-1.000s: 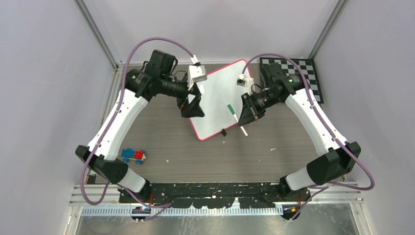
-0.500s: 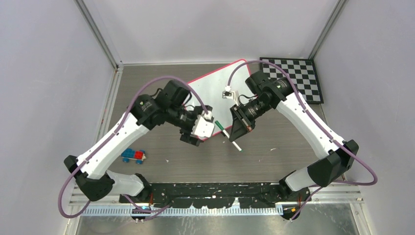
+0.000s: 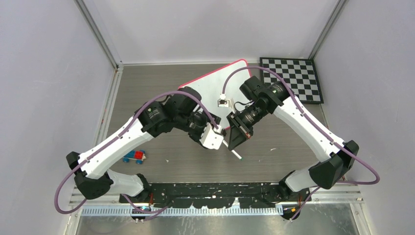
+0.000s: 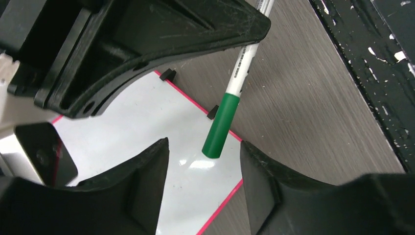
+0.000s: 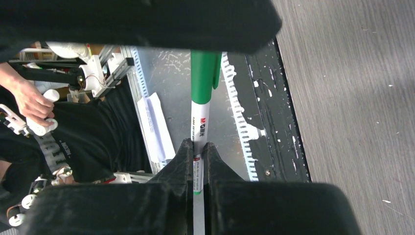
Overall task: Write a sentence on the whiteboard
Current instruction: Open the whiteboard marker at the center of the board.
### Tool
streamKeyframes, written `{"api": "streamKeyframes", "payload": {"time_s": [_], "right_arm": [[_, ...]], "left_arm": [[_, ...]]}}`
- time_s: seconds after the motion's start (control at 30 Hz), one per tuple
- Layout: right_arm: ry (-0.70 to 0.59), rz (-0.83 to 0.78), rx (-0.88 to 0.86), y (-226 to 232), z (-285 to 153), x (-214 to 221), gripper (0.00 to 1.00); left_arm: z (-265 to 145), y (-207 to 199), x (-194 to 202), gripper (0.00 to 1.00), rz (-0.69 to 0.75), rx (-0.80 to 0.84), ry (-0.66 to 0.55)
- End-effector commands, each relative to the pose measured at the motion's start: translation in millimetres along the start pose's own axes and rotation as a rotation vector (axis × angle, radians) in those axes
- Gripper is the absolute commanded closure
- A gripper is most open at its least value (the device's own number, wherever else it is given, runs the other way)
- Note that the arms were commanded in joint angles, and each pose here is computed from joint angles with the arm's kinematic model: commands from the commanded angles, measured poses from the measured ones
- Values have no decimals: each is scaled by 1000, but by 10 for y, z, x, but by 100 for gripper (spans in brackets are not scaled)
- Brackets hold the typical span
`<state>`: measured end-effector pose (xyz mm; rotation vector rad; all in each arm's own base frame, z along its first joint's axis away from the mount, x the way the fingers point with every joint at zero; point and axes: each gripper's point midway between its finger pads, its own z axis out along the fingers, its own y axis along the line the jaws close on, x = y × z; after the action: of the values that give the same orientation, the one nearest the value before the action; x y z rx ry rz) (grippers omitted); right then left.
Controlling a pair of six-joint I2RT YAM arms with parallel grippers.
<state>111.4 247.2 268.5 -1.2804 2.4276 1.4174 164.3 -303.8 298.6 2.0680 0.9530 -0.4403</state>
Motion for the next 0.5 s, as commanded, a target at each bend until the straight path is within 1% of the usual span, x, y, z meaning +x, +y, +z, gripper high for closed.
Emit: {"api": "streamKeyframes", "payload": {"time_s": [0.0,0.1,0.17,0.23,0.3,0.33,0.4,0.47], "right_arm": [[-5,-34,-38,186,-66,-11,100],[-3,-49,-41,221,-93,-21,100],[-4,-57,-40,236,-106,-26,100],[-4,-64,-29,225,-117,-30,100],[-12,-75,14,166,-137,-69,99],[-20,-80,40,131,-163,-90,89],[-63,-78,86,62,-250,-173,61],[-154,-60,120,-1,-399,-310,36]], "left_arm": [[83,34,-49,48,73,2,8],[145,-81,1,60,103,45,44],[164,-115,-2,67,105,48,44],[164,-112,-7,80,85,37,46],[152,-85,-1,94,36,16,58],[143,-81,13,100,4,9,69],[125,-80,51,100,-71,-10,90],[105,-108,90,100,-175,-19,92]]}}
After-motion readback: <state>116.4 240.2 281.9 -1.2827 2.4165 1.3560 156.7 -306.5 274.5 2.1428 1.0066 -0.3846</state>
